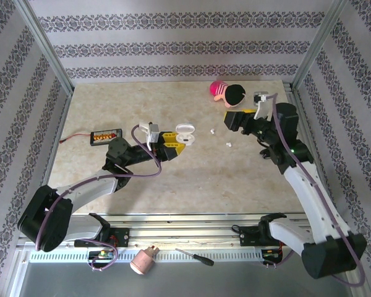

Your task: Insert the wireless bluetooth earbuds into the charging case

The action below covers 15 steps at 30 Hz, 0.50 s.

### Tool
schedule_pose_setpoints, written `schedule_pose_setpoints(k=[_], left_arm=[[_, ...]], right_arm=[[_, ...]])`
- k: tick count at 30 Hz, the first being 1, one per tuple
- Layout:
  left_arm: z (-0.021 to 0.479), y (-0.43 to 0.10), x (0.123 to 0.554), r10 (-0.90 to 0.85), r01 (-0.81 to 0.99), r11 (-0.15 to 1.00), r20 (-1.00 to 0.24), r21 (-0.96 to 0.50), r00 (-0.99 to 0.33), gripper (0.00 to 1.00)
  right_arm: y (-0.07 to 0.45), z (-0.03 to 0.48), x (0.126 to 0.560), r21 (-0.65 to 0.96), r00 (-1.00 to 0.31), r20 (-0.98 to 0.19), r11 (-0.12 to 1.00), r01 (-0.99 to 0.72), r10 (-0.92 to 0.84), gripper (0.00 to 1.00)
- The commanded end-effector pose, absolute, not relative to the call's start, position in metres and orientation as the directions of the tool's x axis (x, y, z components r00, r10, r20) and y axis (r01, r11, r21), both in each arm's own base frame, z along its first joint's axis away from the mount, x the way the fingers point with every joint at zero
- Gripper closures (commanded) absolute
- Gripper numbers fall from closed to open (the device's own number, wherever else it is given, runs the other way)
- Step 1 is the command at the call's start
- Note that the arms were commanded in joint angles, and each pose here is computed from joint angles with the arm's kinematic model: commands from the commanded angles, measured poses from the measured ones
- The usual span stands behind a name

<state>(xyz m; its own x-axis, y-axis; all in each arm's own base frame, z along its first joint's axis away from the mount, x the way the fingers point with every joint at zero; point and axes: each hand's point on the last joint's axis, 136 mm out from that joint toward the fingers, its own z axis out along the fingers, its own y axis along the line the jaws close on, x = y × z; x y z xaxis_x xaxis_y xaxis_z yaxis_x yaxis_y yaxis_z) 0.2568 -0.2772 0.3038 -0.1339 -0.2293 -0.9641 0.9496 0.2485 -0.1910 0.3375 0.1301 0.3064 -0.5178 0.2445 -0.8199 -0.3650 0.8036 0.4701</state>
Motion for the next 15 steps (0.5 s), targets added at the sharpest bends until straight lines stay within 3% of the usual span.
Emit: schedule_pose_setpoints(k=[1,11,15], left_arm=[[0.303,-0.27,0.257,-0.213,0.946,0.285,-0.972,-0.154,-0.095,0.81],[0.295,-0.267,0.255,-0.19,0.943,0.293,-0.977,-0.154,-0.101,0.82],[0.292,-0.267,0.256,-0.185,0.942,0.298,-0.977,-0.156,-0.103,0.82]], right_arm=[[0.107,0.253,0.352,0.458,-0.604,-0.745,0.875,-0.155,0.283,0.2],[0.082,0.132,0.366,0.329,-0.801,-0.536,0.94,0.094,0.268,0.27],[0.084,0.101,0.376,0.316,-0.841,-0.465,0.94,0.133,0.275,0.39]])
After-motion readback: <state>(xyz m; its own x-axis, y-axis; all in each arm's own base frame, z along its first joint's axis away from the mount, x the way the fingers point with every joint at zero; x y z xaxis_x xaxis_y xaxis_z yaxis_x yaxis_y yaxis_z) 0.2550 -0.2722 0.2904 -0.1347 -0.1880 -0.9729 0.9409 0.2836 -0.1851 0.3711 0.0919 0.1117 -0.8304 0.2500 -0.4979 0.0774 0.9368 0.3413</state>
